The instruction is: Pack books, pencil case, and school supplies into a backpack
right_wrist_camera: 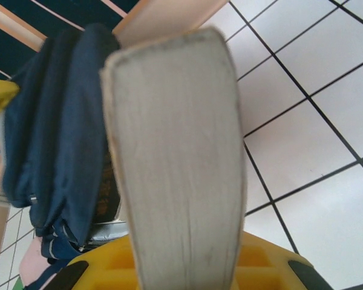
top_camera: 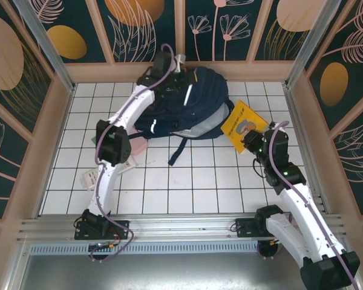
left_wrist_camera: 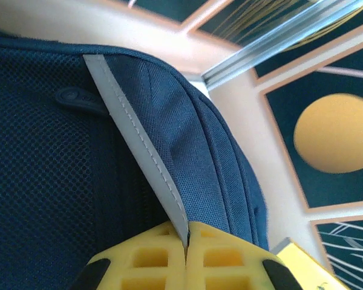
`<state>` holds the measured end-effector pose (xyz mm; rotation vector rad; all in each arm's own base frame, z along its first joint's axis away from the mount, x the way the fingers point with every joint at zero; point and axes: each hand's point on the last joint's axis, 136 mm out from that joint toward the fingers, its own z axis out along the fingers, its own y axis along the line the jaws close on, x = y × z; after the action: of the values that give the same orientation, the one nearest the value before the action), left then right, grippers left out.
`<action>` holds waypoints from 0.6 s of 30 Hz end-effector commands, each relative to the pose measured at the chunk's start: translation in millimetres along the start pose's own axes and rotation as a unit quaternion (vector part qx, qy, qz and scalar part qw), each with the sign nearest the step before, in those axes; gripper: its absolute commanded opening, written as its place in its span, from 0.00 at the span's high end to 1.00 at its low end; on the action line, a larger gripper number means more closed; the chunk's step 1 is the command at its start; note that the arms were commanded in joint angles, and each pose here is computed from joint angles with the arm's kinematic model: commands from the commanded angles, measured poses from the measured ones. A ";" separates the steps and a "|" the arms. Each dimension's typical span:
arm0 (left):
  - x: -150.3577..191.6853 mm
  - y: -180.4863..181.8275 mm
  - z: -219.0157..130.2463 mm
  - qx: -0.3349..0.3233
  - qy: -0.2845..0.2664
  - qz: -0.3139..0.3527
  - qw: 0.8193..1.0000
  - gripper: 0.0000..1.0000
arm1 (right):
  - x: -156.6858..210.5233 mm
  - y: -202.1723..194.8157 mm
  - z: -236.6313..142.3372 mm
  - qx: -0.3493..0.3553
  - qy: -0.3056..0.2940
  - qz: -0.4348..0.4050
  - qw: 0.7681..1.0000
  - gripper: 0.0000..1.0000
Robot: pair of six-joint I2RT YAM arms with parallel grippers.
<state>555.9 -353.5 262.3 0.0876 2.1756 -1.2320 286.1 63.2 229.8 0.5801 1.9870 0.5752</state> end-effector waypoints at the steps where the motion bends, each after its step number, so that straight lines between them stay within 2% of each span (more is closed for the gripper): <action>1: -49.0 -82.5 -63.7 0.098 -0.066 0.066 0.991 1.00 | -42.8 34.8 -19.0 -0.051 -0.064 0.007 0.997 1.00; 7: -52.6 -101.5 -83.2 0.138 -0.064 0.069 0.986 1.00 | -54.1 54.3 -21.1 -0.085 -0.073 0.007 0.994 1.00; 13: -50.7 -119.4 -94.1 0.174 -0.058 0.075 0.980 1.00 | -35.5 89.4 3.8 -0.166 0.005 0.026 0.986 1.00; 18: -47.3 -128.7 -101.2 0.191 -0.052 0.077 0.977 1.00 | -24.5 99.9 31.5 -0.212 0.059 0.052 0.974 1.00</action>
<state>540.0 -333.5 298.4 0.1089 2.1133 -1.4161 326.3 111.1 233.5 0.5136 2.0514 0.8638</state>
